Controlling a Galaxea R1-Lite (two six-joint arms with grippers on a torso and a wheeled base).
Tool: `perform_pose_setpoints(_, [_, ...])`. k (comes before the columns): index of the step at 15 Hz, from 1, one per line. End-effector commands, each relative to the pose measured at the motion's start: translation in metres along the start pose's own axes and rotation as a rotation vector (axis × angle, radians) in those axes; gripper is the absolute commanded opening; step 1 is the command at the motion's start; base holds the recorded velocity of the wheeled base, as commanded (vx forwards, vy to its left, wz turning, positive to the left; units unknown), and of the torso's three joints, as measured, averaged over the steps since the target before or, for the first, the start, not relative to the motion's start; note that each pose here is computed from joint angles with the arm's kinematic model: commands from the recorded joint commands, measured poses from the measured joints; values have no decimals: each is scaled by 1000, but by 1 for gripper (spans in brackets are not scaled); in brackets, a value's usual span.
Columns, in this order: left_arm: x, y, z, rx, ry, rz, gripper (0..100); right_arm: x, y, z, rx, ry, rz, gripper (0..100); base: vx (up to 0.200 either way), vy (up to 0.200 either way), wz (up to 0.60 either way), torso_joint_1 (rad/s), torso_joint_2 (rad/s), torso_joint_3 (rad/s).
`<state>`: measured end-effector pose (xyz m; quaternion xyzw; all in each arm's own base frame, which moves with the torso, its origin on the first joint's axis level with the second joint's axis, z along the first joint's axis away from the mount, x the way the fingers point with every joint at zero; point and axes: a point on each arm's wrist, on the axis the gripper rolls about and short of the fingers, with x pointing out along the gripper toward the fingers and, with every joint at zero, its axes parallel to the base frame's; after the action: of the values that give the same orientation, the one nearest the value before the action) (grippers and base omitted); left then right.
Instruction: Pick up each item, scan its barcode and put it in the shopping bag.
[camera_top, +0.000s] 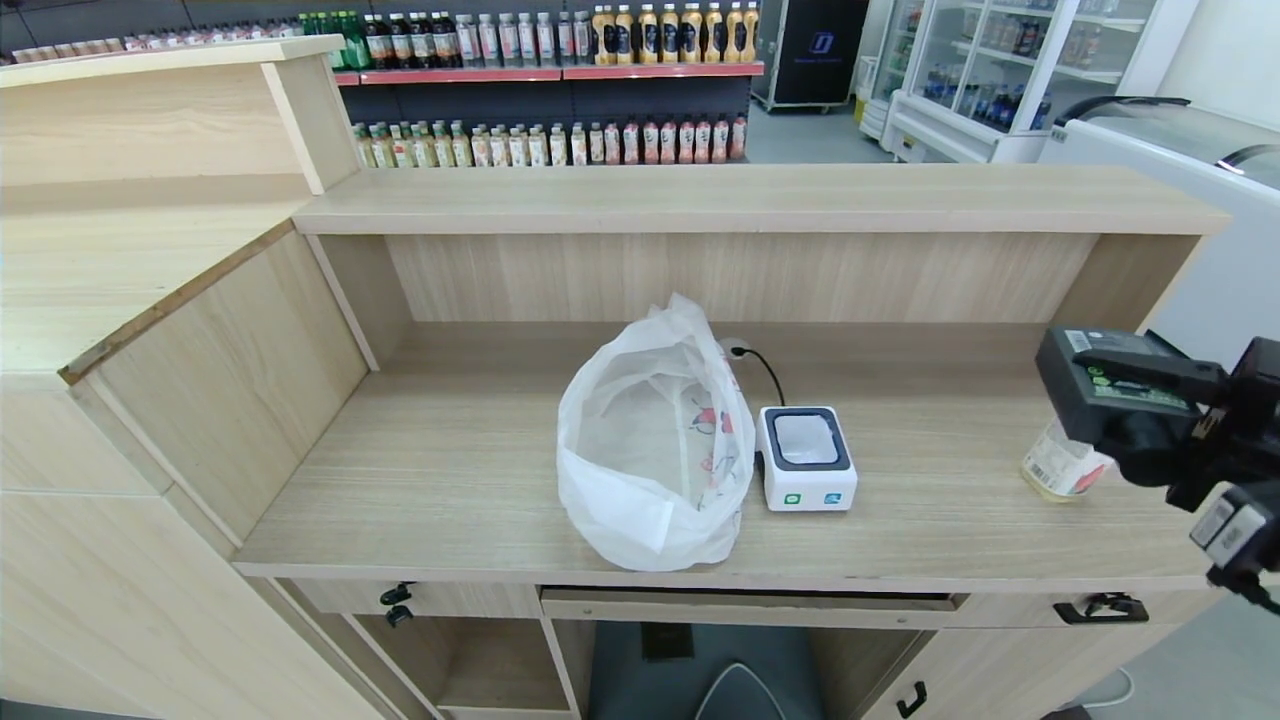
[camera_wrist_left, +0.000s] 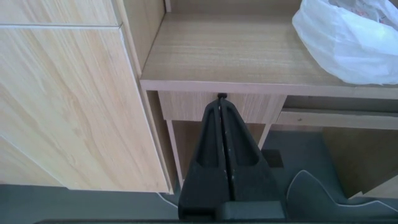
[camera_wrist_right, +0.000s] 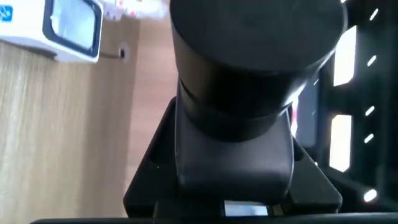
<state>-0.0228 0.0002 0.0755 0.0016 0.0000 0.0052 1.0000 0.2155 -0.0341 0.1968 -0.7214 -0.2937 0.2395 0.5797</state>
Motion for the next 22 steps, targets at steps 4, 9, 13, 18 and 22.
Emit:
perform_pose_setpoints(4, [0, 0, 0, 0, 0, 0, 0, 19, -39, 107, -525, -376, -275, 0, 0, 0, 0, 0, 0, 0])
perform_pose_setpoints(9, [0, 0, 0, 0, 0, 0, 0, 45, -47, 158, -721, -549, -479, 0, 0, 0, 0, 0, 0, 0])
perform_pose_setpoints(13, [0, 0, 0, 1, 0, 0, 0, 37, -63, 163, -838, -506, -610, 0, 0, 0, 0, 0, 0, 0])
perform_pose_setpoints(18, [0, 0, 0, 0, 0, 0, 0, 38, -64, 161, -832, -501, -598, 0, 0, 0, 0, 0, 0, 0])
perform_pose_setpoints(22, [0, 0, 0, 0, 0, 0, 0, 35, -57, 163, -771, -559, -523, 0, 0, 0, 0, 0, 0, 0])
